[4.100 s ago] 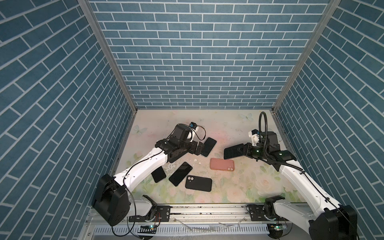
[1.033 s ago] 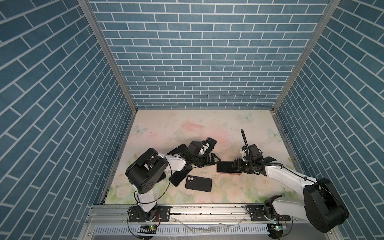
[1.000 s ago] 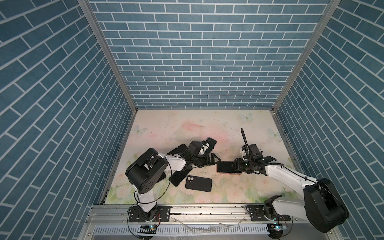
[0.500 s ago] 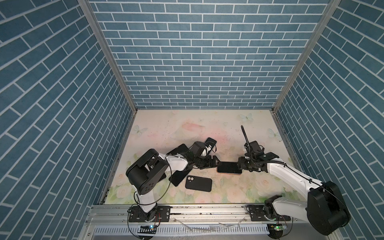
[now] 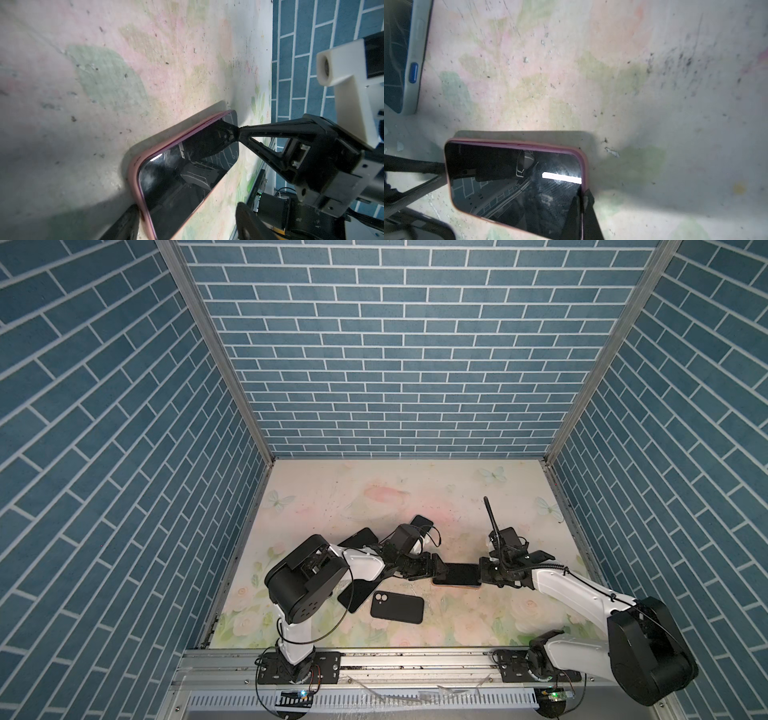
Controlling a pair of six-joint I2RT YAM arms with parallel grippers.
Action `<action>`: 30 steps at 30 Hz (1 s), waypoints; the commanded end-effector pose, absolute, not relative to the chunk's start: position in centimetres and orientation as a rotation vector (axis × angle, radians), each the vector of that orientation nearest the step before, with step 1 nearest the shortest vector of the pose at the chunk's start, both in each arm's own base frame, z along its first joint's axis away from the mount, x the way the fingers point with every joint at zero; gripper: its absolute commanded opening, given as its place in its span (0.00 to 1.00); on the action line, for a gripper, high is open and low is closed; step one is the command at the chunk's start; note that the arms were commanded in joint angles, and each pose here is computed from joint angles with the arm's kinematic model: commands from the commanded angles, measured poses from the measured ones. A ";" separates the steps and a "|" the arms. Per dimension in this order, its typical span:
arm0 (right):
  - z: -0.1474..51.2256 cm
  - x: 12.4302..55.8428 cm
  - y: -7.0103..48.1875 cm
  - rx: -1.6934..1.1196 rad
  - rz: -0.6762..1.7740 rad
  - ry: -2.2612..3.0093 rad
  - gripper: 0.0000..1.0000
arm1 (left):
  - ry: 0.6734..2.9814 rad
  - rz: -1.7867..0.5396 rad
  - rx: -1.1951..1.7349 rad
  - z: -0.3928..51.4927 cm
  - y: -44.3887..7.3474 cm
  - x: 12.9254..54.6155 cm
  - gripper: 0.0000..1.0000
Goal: Put the phone into the phone case
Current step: 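Press the phone into the pink case with the left gripper while the right holds, then grip both ends of the cased phone with the left and right grippers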
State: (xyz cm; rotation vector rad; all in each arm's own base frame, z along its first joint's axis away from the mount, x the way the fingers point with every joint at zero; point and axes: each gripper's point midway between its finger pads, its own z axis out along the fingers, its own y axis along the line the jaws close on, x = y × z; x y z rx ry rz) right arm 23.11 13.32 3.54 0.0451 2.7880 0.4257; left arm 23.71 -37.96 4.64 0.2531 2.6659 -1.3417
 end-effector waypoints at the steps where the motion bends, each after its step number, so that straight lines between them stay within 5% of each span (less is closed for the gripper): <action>1: 1.5 21.2 15.0 0.031 0.555 2.867 0.05 | 2.685 -1.373 0.289 3.8 -39.4 22.8 0.74; 8: 1.0 20.7 15.8 0.014 0.614 2.891 0.05 | 2.695 -1.342 0.280 3.8 -39.2 23.0 0.74; 16: 4.7 22.5 14.1 0.040 0.533 2.801 0.36 | 2.720 -1.194 0.285 4.2 -37.1 23.3 0.85; 30: 7.1 24.1 12.6 0.112 0.559 2.749 0.54 | 2.724 -1.160 0.290 4.4 -36.4 23.2 0.82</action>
